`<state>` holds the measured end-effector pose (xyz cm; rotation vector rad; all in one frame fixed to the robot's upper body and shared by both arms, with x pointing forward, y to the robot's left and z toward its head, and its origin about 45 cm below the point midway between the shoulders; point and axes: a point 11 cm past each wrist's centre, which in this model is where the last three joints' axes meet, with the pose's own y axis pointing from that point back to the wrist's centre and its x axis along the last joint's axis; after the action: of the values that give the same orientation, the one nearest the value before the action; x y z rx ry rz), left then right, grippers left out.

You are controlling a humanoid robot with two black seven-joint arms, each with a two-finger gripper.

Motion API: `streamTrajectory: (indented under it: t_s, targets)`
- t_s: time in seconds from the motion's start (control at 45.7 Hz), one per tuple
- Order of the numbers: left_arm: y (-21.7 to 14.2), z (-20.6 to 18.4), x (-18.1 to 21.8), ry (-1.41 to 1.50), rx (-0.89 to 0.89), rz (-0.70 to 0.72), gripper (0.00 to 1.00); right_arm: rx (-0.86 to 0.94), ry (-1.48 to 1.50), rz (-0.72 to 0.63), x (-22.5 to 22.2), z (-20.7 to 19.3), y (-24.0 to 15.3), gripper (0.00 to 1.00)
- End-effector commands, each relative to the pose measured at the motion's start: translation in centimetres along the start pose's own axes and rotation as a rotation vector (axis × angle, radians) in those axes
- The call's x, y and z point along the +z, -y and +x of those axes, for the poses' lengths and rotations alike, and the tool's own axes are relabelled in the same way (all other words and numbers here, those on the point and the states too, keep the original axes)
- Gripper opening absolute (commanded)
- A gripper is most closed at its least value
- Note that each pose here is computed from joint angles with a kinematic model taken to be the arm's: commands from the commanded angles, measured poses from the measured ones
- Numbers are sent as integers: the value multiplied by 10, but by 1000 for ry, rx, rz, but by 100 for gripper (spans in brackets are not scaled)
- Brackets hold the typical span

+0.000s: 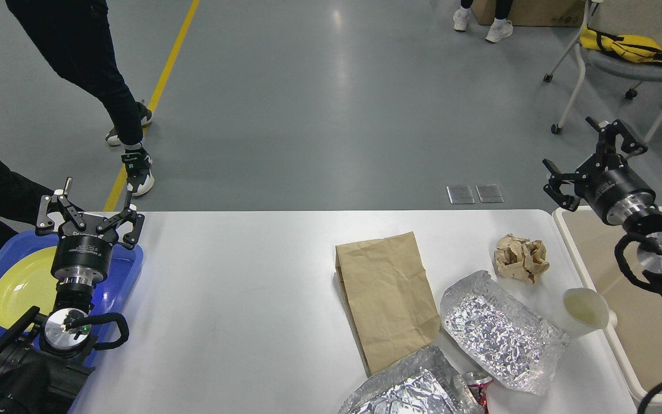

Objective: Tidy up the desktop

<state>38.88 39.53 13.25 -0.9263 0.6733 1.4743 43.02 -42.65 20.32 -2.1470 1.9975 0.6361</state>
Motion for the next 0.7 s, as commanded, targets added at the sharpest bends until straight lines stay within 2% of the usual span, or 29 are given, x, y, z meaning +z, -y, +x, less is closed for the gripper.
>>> streamTrajectory:
  t_s: [0.0,0.35,0.482,0.679]
  targets:
    - [0,0,0,1,1,0,97,12,-153,-113,7,16,-11,100]
    - [0,0,0,1,1,0,97,18,-511,-298,-25,36,-23,100]
    - [0,0,0,1,-1,-1,97,-6,-637,-319,-51,23,-13,100]
    - [0,0,0,1,-1,-1,97,-74,-801,-316,-87,-19,11,100]
